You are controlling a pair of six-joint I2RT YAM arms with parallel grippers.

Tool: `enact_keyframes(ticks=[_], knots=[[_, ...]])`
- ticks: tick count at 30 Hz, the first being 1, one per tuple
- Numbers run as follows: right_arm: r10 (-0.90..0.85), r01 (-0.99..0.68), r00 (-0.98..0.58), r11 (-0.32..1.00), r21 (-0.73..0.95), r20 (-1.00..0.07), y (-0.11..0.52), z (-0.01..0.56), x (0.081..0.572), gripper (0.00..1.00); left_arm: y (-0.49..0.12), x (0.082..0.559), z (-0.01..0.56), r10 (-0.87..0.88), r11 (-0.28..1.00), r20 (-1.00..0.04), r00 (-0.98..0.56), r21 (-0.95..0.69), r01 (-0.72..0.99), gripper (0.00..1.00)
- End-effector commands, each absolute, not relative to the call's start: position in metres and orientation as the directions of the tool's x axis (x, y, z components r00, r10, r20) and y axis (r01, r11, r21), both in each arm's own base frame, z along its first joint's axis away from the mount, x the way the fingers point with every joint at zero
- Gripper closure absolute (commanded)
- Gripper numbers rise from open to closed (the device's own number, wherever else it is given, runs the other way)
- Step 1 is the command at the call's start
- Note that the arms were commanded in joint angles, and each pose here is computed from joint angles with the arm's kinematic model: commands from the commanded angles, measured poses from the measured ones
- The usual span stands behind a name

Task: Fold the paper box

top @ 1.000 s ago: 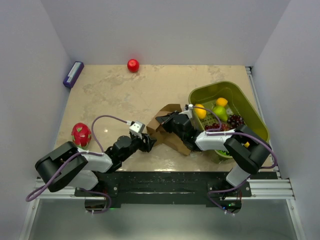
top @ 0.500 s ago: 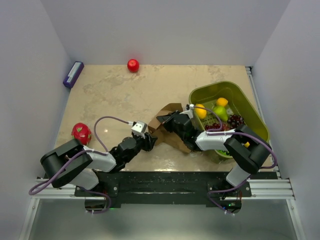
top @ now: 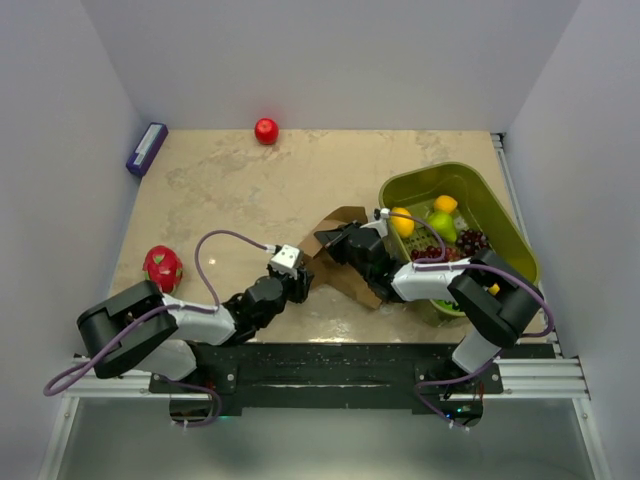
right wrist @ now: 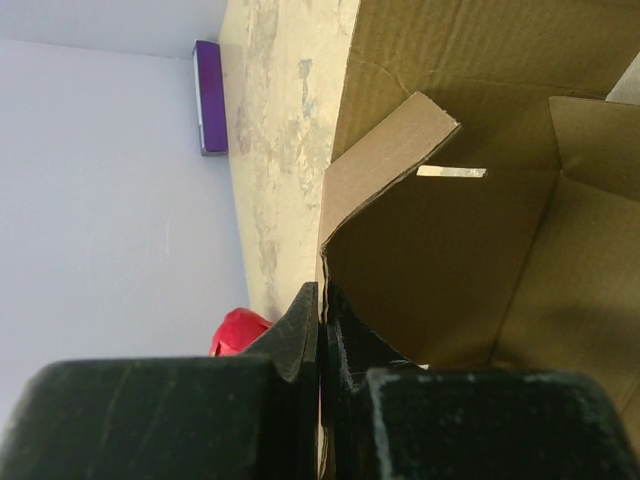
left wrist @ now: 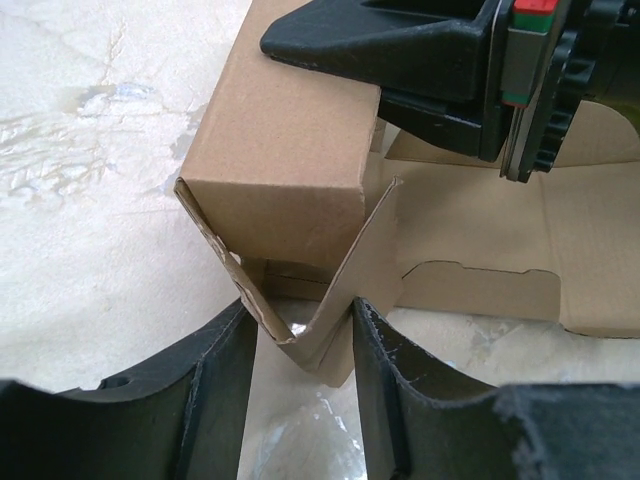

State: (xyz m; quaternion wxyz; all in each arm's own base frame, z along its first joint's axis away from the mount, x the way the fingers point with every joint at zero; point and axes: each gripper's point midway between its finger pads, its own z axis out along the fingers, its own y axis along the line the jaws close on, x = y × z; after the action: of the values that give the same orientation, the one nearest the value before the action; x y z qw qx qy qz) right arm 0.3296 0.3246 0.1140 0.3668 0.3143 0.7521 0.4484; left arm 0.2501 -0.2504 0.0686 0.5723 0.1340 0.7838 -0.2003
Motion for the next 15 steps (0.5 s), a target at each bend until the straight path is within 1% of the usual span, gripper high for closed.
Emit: enact_keyframes(ticks=[1, 11, 15], knots=[[0.739, 0.231, -0.582, 0.550, 0.803, -0.338, 0.3074, 0.0583, 0.3104, 1.00, -0.2268, 0.2722, 0.0903, -0.007, 0.946, -0.977, -0.215, -0.076, 0.316, 0.55], [0.740, 0.235, -0.582, 0.551, 0.801, -0.339, 0.3062, 0.0575, 0.3096, 1.00, -0.2245, 0.2727, 0.0916, 0.022, 0.954, -0.979, -0.201, -0.040, 0.298, 0.55], [0.738, 0.236, -0.583, 0.553, 0.799, -0.338, 0.3064, 0.0568, 0.3094, 1.00, -0.2192, 0.2730, 0.0942, 0.044, 0.966, -0.981, -0.188, -0.006, 0.257, 0.55]])
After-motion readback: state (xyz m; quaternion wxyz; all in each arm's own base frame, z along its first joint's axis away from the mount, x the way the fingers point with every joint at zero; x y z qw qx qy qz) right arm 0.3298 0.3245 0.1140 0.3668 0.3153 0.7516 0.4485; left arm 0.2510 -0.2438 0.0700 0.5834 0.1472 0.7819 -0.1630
